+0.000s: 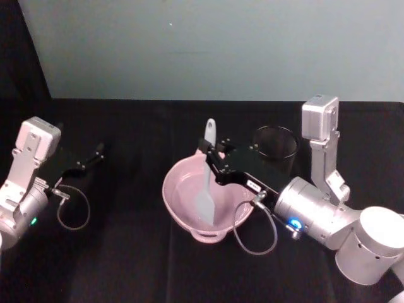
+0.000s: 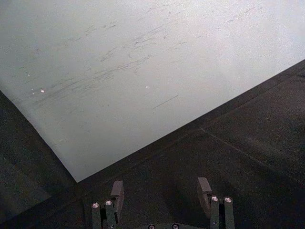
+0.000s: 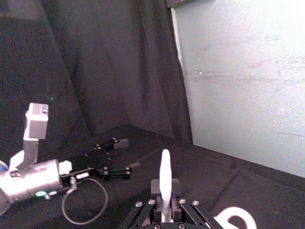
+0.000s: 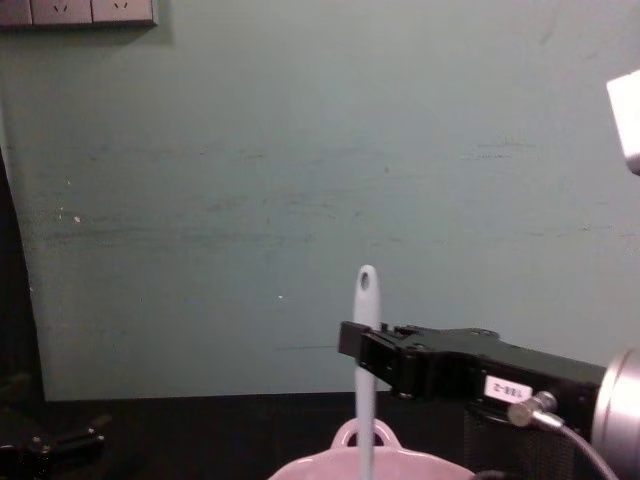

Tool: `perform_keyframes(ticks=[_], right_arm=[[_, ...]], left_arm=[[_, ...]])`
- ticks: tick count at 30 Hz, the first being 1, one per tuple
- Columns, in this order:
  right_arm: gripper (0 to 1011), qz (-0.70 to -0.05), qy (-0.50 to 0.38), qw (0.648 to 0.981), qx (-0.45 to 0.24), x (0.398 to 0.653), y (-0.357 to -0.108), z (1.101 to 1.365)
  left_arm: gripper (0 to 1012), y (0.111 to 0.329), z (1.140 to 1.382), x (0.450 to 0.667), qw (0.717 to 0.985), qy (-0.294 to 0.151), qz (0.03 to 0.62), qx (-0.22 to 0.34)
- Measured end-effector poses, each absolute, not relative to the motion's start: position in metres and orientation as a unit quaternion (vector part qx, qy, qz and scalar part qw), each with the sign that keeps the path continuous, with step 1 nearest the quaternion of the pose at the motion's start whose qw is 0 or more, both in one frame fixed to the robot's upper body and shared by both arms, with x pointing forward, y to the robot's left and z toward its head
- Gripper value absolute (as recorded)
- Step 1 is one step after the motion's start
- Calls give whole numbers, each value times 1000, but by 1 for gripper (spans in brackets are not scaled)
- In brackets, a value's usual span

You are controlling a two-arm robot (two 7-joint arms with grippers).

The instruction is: Use the one hand to pick up the spoon and stir the clear water in the bowl.

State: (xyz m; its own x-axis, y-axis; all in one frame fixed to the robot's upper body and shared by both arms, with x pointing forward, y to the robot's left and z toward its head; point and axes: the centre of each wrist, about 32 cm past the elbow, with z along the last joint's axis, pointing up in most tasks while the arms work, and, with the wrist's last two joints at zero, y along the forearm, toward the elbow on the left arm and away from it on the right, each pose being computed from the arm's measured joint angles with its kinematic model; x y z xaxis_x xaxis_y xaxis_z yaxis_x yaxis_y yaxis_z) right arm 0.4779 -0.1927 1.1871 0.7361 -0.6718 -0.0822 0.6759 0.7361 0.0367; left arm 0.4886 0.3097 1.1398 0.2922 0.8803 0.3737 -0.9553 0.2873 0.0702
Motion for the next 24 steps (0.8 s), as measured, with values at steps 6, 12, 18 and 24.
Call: perform_keyframes(ticks=[6,12,18,24], right_arm=[[113,-347,41,936,45,482,-176,1186],[113,-350,34,934,61,490,-159,1180],[113,-381,23,922,72,503,-143,1171],[113,-422,11,903,79,515,-137,1163]], left_arm=[[1011,310,1140,489,791,-133,580,141],[1011,310,1140,489,791,-132,580,141],[1011,310,1140,489,791,-132,580,141],[1011,310,1140,489,791,-132,580,141]])
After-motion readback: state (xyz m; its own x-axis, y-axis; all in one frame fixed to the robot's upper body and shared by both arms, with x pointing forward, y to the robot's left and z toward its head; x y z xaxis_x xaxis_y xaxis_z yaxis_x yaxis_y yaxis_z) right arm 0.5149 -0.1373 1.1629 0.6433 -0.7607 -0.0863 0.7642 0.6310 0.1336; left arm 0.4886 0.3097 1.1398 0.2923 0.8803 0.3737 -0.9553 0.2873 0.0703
